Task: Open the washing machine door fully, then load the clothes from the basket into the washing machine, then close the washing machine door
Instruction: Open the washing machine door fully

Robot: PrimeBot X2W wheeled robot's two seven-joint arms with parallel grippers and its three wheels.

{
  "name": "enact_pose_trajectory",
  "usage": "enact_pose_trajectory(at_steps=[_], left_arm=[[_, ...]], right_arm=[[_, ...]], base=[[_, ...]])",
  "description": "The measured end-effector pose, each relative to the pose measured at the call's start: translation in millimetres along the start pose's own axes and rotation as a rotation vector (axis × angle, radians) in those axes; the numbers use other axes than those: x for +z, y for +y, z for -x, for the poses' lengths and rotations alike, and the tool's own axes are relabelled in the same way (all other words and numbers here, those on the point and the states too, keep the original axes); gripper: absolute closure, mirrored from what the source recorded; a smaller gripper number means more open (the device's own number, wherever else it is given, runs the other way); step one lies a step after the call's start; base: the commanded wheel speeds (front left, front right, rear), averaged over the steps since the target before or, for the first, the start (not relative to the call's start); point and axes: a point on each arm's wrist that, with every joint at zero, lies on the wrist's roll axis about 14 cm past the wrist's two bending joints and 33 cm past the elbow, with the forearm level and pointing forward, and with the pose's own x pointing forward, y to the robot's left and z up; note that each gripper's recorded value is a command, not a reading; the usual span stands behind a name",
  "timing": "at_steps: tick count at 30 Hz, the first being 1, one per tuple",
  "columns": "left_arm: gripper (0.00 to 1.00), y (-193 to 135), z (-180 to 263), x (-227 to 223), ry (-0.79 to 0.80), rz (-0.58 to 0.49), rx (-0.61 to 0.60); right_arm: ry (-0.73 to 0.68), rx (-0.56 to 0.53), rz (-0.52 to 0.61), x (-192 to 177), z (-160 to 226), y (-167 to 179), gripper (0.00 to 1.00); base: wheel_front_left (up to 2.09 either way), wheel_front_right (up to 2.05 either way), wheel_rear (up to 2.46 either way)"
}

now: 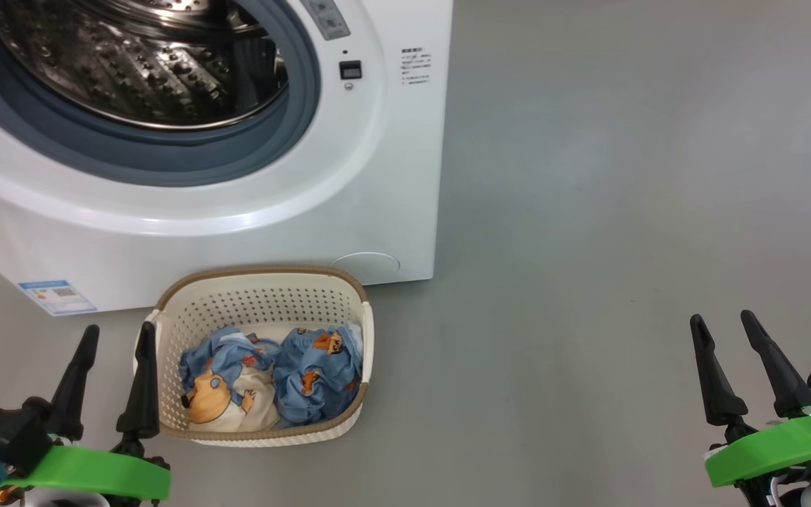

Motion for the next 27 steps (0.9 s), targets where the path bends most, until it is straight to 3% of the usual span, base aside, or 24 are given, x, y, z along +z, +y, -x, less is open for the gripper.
enact_pose_trajectory(at_steps=[27], left_arm=[[0.0, -11.8, -2.6, 6.2, -0.023, -0.005, -0.03]], right_arm=[[-0.026, -0.028, 0.002, 8.7, 7.7, -8.2, 0.0]], base=[[0.0, 0.0, 0.0]])
